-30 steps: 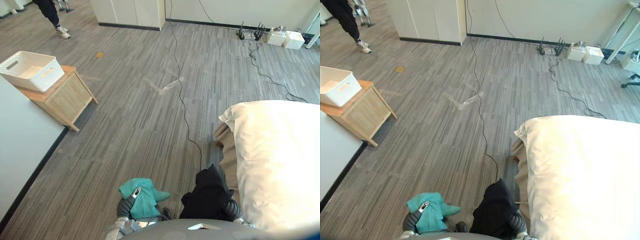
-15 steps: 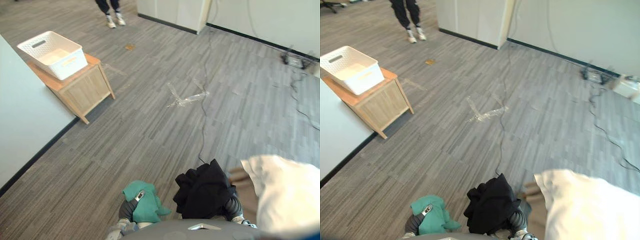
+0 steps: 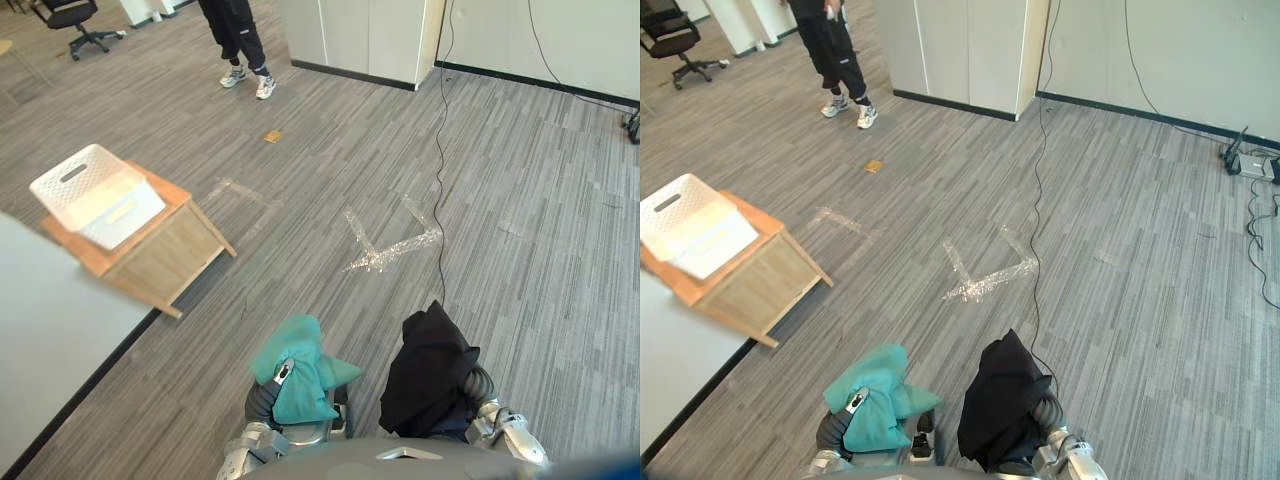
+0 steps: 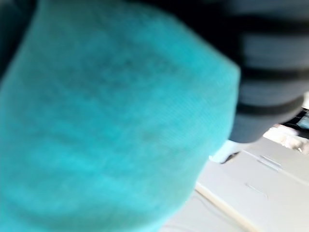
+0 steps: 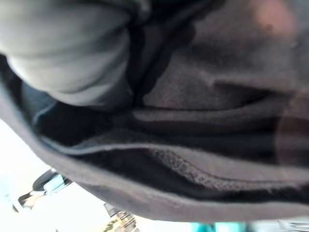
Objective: Tidy the bed and pick cloth on bed and put in laundry
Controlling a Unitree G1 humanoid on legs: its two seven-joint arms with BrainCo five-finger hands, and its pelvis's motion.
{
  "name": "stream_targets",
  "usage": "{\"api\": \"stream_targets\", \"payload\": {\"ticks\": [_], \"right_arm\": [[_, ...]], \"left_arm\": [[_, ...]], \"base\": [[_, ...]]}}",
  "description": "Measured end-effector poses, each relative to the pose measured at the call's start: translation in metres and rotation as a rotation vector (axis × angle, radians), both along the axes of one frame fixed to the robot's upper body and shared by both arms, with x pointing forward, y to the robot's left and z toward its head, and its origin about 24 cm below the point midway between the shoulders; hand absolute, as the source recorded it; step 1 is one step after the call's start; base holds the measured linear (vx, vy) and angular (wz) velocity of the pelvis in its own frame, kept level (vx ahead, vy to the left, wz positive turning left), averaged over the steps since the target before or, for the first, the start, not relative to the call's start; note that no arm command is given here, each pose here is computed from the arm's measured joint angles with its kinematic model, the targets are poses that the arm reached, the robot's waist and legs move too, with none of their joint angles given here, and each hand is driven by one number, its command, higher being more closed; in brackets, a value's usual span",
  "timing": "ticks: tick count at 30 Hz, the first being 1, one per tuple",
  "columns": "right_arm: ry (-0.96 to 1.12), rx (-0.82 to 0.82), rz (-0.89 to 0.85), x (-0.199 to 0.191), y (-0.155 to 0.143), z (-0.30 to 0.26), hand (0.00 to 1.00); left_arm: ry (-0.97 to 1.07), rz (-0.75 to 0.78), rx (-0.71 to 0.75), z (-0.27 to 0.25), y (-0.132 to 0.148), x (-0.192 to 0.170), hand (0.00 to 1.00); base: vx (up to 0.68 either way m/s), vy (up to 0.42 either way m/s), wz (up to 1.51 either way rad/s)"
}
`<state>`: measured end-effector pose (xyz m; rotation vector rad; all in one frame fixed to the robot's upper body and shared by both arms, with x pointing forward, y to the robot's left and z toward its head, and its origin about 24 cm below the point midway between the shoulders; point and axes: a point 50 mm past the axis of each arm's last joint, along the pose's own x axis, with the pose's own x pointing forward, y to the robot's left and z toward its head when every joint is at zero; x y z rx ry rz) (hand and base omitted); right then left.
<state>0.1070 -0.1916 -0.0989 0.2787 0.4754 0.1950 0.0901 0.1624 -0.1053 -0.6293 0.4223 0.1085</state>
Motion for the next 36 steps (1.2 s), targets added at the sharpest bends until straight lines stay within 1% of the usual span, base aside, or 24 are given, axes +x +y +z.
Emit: {"api": "stream_targets", "payload": {"ticks": [1, 2, 4, 7, 10, 14, 16, 19, 20, 23, 25, 27, 28, 31, 33, 36], "right_arm": [[0.015, -0.006, -0.006, -0.005, -0.001, -0.002, 1.0], [0.068, -0.013, -0.022, -0.021, 0.0, -0.008, 1.0], [0.107, 0.015, -0.026, -0.029, 0.014, -0.015, 1.0], [0.072, 0.001, -0.023, -0.019, 0.018, -0.013, 1.0], [0.046, -0.008, -0.017, -0.012, 0.019, -0.009, 1.0], [0.066, 0.013, 0.002, -0.018, 0.029, -0.011, 1.0], [0.058, 0.034, -0.022, -0.02, 0.032, -0.01, 1.0], [0.04, 0.052, -0.085, -0.02, 0.027, -0.009, 1.0], [0.042, 0.058, -0.102, -0.021, 0.026, -0.01, 1.0], [0.028, 0.081, -0.137, -0.02, 0.026, -0.009, 1.0], [0.025, 0.096, -0.147, -0.02, 0.03, -0.009, 1.0], [0.009, 0.098, -0.135, -0.017, 0.033, -0.007, 1.0], [-0.003, 0.089, -0.121, -0.014, 0.032, -0.005, 1.0], [-0.005, 0.048, -0.103, -0.009, 0.024, -0.005, 1.0], [-0.02, 0.024, -0.075, -0.002, 0.018, -0.003, 1.0], [-0.026, -0.007, -0.099, 0.005, 0.003, -0.002, 1.0]], "left_arm": [[0.008, -0.001, -0.006, -0.001, -0.001, -0.001, 1.0], [0.018, 0.001, -0.006, -0.004, -0.002, -0.002, 1.0], [0.02, 0.022, 0.023, -0.004, 0.011, 0.003, 1.0], [0.047, 0.027, 0.03, -0.007, 0.013, 0.003, 1.0], [0.078, -0.004, 0.038, -0.011, 0.013, -0.001, 1.0], [0.139, -0.062, 0.077, -0.015, 0.016, -0.006, 1.0], [0.138, -0.08, 0.091, -0.015, 0.02, -0.003, 1.0], [0.166, -0.1, 0.097, -0.017, 0.019, -0.001, 1.0], [0.175, -0.129, 0.108, -0.018, 0.017, -0.001, 1.0], [0.195, -0.167, 0.146, -0.02, 0.019, -0.008, 1.0], [0.18, -0.152, 0.158, -0.019, 0.021, -0.013, 1.0], [0.17, -0.144, 0.138, -0.019, 0.017, -0.014, 1.0], [0.173, -0.138, 0.134, -0.019, 0.016, -0.017, 1.0], [0.136, -0.072, 0.104, -0.018, 0.013, -0.01, 1.0], [0.08, -0.083, 0.09, -0.014, 0.008, -0.005, 1.0], [0.015, -0.116, 0.087, -0.006, 0.005, 0.004, 1.0]], "base": [[0.6, 0.063, 0.81], [0.47, 0.061, 0.8], [0.57, 0.04, 0.83], [0.57, 0.043, 0.69], [0.56, 0.082, 0.75], [0.42, 0.018, 0.85], [0.31, -0.088, 1.24], [0.33, -0.151, 1.27], [0.32, -0.149, 1.05], [0.33, -0.184, 0.78], [0.39, -0.205, 0.46], [0.48, -0.249, 0.28], [0.54, -0.261, 0.21], [0.61, -0.348, 0.05], [0.5, -0.239, -0.09], [0.44, -0.16, -0.3]]}}
